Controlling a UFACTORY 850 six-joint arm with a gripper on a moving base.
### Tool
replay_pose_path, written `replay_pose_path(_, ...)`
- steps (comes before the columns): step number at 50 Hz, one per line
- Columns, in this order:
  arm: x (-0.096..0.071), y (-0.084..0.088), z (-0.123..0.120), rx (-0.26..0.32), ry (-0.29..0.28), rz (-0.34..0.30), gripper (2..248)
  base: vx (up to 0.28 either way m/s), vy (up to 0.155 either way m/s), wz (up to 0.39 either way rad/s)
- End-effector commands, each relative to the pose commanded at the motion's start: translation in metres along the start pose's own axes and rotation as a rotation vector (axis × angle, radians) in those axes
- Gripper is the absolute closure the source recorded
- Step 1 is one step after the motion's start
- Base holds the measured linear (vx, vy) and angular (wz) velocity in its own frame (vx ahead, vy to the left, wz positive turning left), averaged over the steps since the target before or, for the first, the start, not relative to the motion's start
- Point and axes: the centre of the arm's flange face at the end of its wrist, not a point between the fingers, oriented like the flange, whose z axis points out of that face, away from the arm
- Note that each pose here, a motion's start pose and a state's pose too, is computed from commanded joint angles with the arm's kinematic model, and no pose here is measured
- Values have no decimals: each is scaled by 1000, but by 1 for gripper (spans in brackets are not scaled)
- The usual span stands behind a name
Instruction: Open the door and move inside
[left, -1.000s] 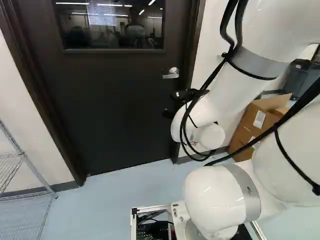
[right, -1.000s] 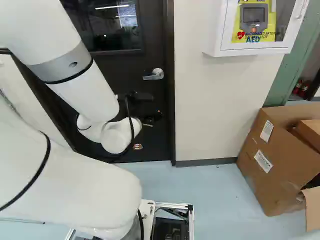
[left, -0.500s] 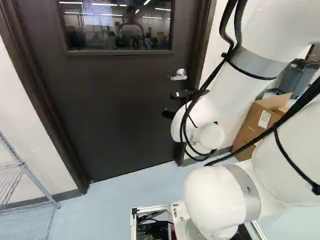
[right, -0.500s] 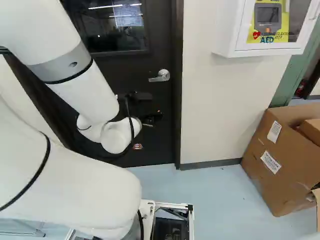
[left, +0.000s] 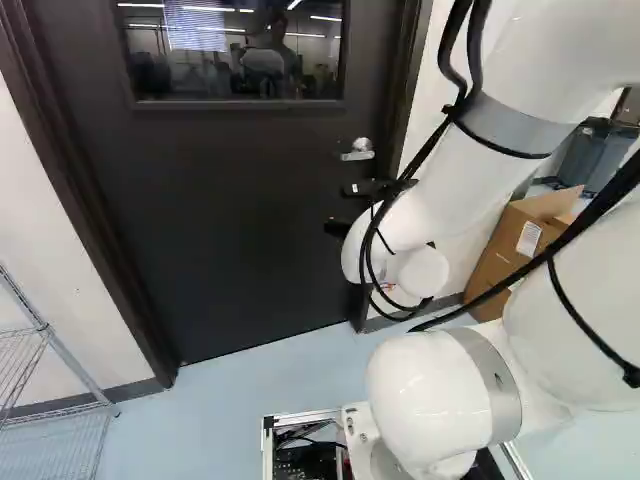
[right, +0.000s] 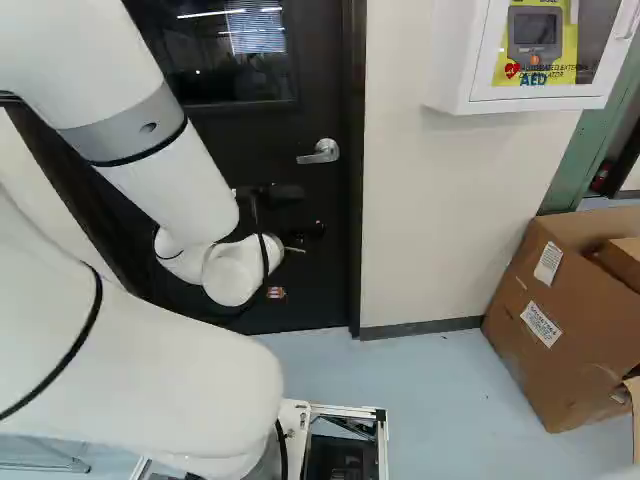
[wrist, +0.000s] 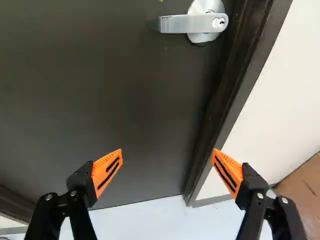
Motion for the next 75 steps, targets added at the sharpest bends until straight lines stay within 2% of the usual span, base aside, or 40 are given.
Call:
replay_pose_path(23, 10, 0, 11, 0, 8, 0, 3, 0, 0, 0)
replay_pose_path(75, 70, 0, 28, 0, 142, 0, 3, 0, 0, 0)
